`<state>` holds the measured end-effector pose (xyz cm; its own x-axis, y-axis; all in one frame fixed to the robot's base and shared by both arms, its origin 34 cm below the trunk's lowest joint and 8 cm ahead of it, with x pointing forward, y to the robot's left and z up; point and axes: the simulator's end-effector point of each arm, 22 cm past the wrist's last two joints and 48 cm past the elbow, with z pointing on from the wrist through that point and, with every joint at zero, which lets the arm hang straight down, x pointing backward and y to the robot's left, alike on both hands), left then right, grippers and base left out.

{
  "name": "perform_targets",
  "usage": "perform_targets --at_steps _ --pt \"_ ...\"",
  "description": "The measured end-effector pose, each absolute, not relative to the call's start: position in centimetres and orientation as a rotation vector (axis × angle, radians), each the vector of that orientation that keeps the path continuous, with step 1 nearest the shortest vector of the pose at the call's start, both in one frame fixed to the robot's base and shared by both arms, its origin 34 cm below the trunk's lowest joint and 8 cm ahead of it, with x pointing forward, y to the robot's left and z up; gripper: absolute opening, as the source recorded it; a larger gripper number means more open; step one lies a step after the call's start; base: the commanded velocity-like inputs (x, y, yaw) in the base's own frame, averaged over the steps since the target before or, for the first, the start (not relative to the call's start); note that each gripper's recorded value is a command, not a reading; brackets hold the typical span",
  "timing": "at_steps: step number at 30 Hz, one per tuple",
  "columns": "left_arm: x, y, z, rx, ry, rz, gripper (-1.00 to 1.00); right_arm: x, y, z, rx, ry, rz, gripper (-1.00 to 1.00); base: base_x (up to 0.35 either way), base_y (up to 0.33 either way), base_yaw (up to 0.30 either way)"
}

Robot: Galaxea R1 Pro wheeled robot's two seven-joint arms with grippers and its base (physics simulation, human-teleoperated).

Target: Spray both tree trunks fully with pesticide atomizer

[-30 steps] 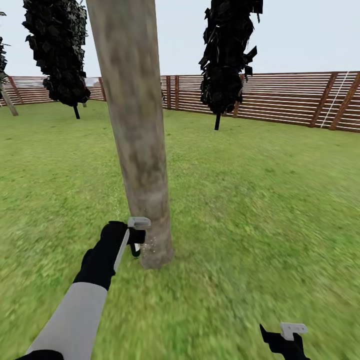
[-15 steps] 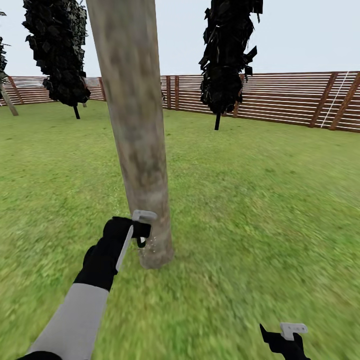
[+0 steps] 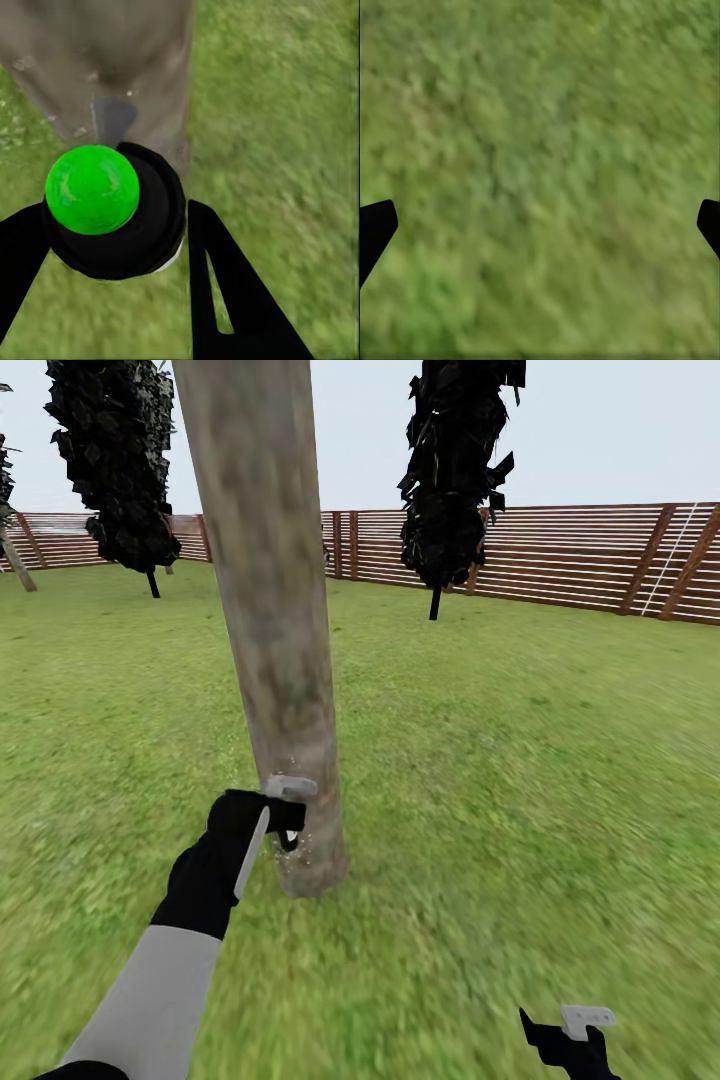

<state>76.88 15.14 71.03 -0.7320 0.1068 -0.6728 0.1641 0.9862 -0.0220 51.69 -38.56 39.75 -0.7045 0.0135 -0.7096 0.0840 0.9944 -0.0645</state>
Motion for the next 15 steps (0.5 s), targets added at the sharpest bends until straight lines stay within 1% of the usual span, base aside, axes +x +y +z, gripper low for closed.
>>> perform_targets --at_steps 5,7,10,15 --pt "77.6 15.5 73.3 0.181 2.345 -0.087 -1.00 51.7 -38.6 39.8 0.067 2.351 -0.117 1.00 0.000 0.000 0.000" --pt "77.8 16.7 73.6 0.153 2.338 -0.079 -1.00 51.7 -38.6 39.8 0.067 2.350 -0.117 1.00 0.000 0.000 0.000" --pt "78.7 20.2 75.4 0.073 2.299 -0.048 -1.00 51.7 -38.5 39.7 0.067 2.351 -0.117 1.00 0.000 0.000 0.000" --pt "79.1 21.9 76.0 0.041 2.288 -0.036 -1.00 51.7 -38.6 39.7 0.067 2.351 -0.117 1.00 0.000 0.000 0.000"
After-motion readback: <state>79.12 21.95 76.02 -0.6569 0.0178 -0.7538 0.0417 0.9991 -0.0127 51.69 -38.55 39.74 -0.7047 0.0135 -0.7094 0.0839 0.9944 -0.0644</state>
